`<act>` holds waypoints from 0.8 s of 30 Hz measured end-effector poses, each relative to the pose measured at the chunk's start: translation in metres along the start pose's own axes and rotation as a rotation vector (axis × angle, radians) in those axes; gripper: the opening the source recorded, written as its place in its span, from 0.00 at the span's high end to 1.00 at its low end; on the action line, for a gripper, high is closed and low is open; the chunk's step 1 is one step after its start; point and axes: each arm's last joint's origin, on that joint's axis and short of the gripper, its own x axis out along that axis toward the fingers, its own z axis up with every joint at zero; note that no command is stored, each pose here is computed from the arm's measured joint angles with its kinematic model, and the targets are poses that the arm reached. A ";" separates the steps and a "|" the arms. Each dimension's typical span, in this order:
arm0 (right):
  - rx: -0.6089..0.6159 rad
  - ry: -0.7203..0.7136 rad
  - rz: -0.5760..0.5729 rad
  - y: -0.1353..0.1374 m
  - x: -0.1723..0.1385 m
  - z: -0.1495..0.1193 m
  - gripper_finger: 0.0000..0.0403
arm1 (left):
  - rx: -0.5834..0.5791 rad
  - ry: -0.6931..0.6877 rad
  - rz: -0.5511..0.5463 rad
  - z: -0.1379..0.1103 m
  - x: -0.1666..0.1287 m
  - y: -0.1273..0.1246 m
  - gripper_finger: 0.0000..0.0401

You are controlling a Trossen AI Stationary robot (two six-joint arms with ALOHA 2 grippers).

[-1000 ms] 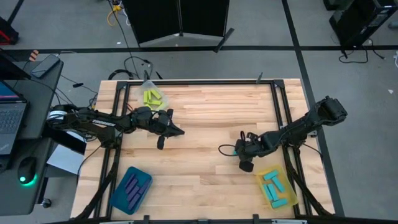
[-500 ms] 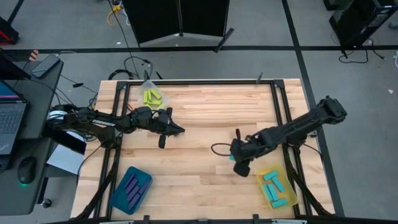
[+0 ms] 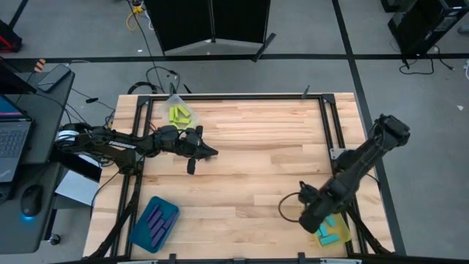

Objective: Sort blocks
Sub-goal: Put the blue block into the yellow bin

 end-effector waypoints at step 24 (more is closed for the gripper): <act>0.247 0.036 -0.033 -0.044 0.079 -0.017 0.53 | -0.029 -0.004 0.000 0.000 0.000 0.000 0.99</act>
